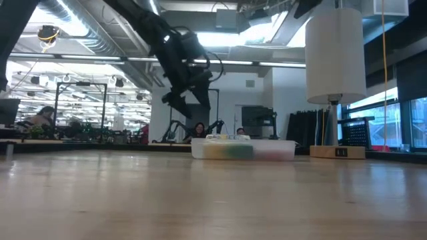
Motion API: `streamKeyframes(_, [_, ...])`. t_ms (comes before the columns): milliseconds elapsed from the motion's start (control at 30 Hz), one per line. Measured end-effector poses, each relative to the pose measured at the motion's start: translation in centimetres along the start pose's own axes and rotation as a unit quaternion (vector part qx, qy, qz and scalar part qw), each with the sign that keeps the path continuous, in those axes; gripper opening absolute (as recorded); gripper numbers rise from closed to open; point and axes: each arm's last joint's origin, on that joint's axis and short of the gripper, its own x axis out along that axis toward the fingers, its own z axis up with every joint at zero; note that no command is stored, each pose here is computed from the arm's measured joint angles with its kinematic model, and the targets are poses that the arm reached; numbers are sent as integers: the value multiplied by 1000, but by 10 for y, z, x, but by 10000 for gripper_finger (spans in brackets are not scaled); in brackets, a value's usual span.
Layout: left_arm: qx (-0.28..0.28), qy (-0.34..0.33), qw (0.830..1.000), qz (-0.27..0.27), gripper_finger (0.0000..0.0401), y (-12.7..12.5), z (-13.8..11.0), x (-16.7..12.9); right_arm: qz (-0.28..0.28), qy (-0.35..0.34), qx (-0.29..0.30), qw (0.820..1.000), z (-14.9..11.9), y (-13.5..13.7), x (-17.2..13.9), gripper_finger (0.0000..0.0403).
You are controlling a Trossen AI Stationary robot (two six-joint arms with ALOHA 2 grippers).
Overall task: Pack school essentials
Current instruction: Close the orange supply box
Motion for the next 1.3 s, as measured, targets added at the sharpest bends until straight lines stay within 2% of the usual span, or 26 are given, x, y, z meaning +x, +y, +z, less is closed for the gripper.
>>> streamKeyframes(100, [-16,31,999,7,394,-1,-8,11,0,0,0,1000,0,0,0,385])
streamKeyframes(233, [-11,69,998,3,394,-7,-17,20,0,-1,0,1000,0,0,0,385])
streamKeyframes(533, [50,154,987,10,394,-42,-46,12,0,-4,1,1000,1,0,0,385])
streamKeyframes(667, [89,143,985,39,394,-64,-56,15,0,-4,1,1000,1,0,0,385])
streamKeyframes(867, [90,111,989,47,394,-82,-60,15,0,-4,1,1000,1,0,0,385])
streamKeyframes(1200, [70,113,987,88,394,-81,-73,24,-1,-20,5,1000,4,0,0,385])
streamKeyframes(1300, [62,112,988,90,394,-78,-79,28,29,-25,2,999,5,1,0,385])
